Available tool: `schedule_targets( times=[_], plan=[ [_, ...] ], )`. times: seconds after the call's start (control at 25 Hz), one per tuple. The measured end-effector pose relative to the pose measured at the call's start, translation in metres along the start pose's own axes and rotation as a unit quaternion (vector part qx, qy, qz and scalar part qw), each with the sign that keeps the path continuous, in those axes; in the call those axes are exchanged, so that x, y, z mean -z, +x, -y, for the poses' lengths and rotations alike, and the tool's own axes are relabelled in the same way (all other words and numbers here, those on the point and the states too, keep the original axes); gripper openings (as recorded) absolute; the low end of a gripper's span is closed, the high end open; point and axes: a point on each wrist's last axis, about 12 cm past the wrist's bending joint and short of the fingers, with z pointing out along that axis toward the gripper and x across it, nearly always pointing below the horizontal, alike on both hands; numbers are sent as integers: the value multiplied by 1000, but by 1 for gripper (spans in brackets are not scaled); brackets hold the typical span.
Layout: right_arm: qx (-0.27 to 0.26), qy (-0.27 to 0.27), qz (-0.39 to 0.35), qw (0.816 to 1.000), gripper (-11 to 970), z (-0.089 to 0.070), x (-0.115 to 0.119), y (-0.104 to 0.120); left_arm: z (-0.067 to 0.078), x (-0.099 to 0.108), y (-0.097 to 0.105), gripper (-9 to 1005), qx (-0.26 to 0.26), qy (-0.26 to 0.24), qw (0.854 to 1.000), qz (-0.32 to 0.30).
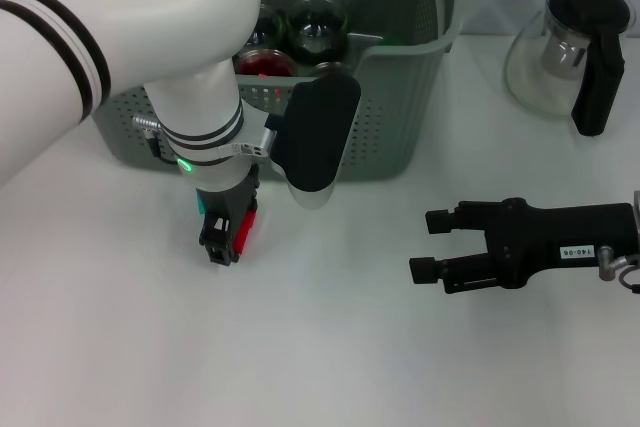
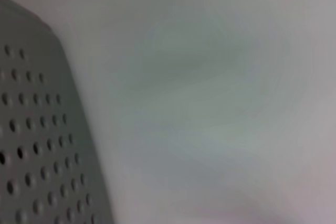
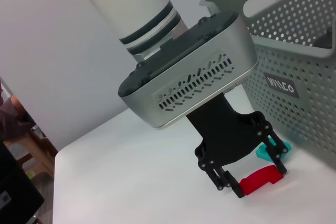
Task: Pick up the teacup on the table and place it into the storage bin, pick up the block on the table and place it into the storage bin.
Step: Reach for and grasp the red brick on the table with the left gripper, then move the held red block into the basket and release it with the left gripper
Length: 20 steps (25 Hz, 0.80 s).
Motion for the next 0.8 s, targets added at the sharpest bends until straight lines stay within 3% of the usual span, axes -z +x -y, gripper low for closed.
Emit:
schedule_targets(
  times=[0.28,0.52,0.8],
  plan=[
    [-2,1,1,1000,946,0,1,1,-1,2,0,641,1,1,1000,2],
    [-1,3,3,1000,946,0,2,1,-1,10,-2,640,5,6,1000,7],
    [1,6,6,1000,946,1,8,1,7,28,9,639,54,41,996,49]
  ],
)
